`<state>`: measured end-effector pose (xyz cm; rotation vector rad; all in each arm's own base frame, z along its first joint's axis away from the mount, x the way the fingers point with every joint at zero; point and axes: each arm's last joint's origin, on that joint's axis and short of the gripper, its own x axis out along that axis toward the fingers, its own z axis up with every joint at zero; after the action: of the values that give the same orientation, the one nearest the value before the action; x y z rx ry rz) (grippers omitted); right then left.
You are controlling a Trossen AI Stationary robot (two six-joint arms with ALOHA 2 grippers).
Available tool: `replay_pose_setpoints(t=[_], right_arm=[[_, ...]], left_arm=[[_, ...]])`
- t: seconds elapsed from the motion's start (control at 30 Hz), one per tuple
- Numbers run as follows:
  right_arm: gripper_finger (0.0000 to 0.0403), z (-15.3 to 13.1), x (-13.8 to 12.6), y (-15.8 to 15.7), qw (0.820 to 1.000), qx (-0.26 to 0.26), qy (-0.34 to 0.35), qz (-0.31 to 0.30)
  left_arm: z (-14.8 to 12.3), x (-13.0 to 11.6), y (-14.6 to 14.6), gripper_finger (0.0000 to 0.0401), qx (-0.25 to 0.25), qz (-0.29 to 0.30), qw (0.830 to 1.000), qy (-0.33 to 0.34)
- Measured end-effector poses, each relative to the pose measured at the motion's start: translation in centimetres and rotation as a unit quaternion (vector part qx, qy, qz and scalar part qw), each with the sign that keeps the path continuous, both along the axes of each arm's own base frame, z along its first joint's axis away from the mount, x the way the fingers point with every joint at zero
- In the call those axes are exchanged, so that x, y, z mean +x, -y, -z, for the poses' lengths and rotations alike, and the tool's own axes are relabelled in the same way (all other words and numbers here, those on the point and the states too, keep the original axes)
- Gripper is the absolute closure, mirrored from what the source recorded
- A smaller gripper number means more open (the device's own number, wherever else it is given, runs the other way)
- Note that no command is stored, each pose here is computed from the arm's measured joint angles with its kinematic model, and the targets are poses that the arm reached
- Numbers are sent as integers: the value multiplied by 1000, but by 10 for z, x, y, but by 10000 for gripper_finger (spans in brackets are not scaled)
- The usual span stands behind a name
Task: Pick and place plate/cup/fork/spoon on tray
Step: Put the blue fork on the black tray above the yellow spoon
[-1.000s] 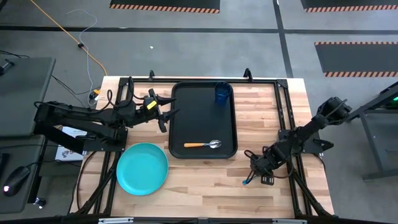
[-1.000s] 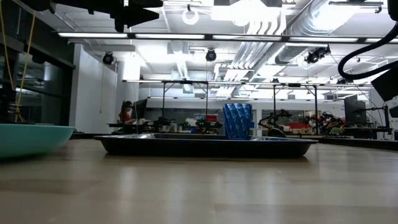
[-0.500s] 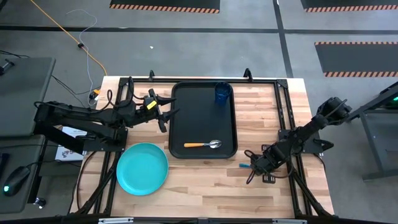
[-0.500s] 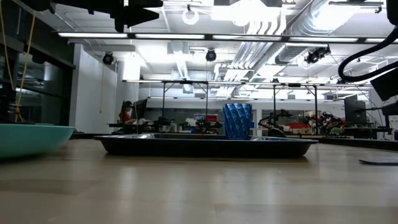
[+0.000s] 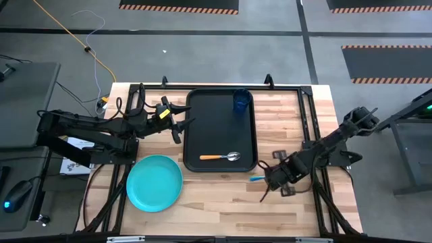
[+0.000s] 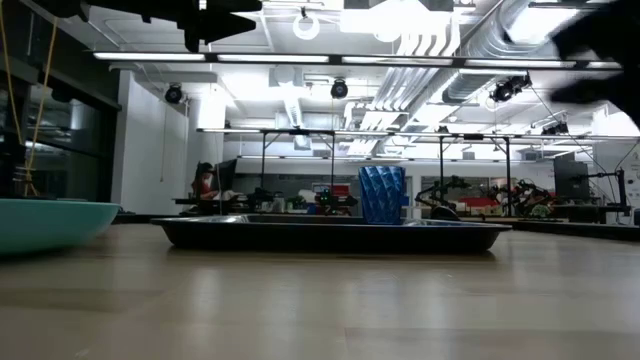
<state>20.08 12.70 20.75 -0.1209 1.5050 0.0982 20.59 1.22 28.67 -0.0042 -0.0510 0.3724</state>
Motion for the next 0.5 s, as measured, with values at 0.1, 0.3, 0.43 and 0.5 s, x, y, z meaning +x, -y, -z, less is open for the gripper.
replay_pose_setpoints(t=[0.1,0.3,0.43,0.5], right_arm=[[400,-27,20,5,997,-28,72,-26],[401,-54,51,36,983,-89,157,-23],[402,-48,67,67,982,-103,157,-2],[402,-39,78,82,983,-113,146,12]], left_arm=[[0,0,0,185,0,0,1000,0],[0,0,0,185,0,0,1000,0],[0,0,0,185,0,0,1000,0],[0,0,0,185,0,0,1000,0]])
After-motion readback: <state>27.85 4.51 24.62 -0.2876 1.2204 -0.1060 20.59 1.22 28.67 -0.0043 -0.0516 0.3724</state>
